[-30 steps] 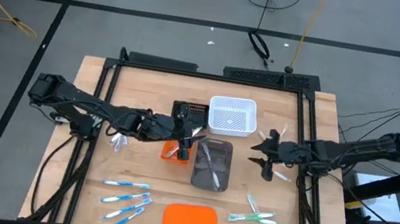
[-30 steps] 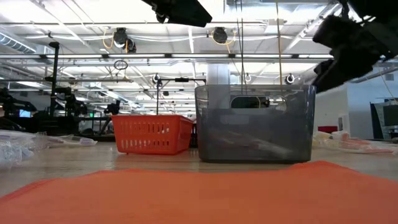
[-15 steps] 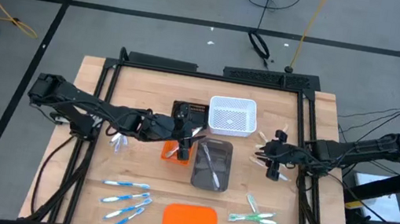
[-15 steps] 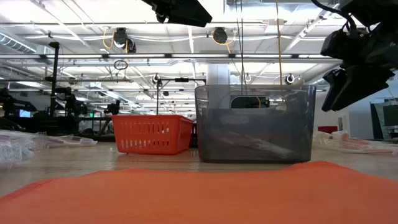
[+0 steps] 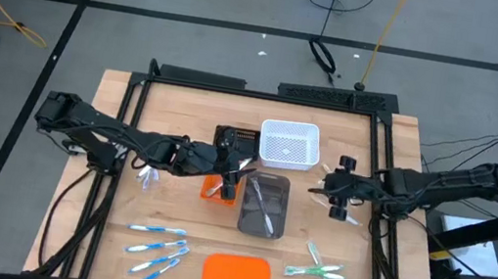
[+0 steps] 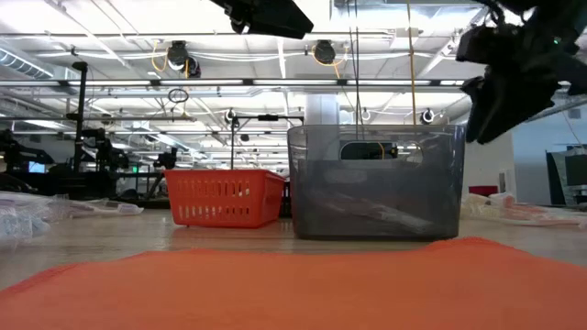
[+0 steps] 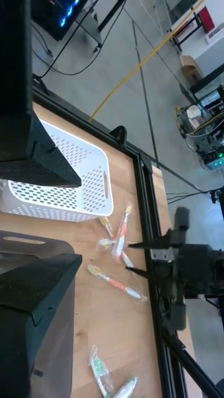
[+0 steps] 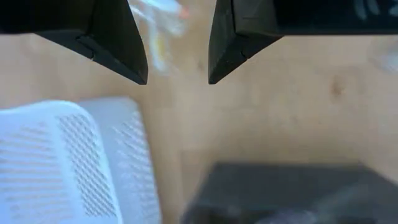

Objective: Pick & Place Toothbrushes
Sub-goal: Put the orange toothbrush into the white bin

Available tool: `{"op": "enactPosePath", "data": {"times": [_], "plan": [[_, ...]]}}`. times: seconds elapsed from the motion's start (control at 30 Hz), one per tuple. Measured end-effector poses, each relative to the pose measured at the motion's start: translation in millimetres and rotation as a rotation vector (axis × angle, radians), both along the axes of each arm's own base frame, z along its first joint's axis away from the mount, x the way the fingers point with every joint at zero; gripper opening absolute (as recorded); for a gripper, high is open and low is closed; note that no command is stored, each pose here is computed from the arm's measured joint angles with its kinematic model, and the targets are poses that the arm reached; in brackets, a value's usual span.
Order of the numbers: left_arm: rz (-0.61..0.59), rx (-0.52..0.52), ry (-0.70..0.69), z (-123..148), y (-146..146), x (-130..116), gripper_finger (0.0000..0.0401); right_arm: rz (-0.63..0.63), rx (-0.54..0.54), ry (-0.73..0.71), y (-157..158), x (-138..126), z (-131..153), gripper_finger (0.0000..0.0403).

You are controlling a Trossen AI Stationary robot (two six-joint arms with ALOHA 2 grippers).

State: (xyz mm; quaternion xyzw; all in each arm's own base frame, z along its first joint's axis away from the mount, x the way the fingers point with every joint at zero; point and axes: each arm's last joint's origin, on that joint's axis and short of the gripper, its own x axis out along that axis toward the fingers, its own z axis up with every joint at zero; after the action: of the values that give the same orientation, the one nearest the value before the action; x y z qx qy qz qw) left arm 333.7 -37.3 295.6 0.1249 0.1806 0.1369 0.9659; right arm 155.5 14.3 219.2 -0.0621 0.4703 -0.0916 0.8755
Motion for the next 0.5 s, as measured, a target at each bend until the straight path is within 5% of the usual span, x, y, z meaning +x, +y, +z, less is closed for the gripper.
{"op": "enactPosePath", "data": {"times": [0.5], "plan": [[-0.002,0.011,-0.009,1.2,1.1,0.6,0.0189,0.034,-0.059,0.412,-2.1,16.9,-20.6,0.016]]}}
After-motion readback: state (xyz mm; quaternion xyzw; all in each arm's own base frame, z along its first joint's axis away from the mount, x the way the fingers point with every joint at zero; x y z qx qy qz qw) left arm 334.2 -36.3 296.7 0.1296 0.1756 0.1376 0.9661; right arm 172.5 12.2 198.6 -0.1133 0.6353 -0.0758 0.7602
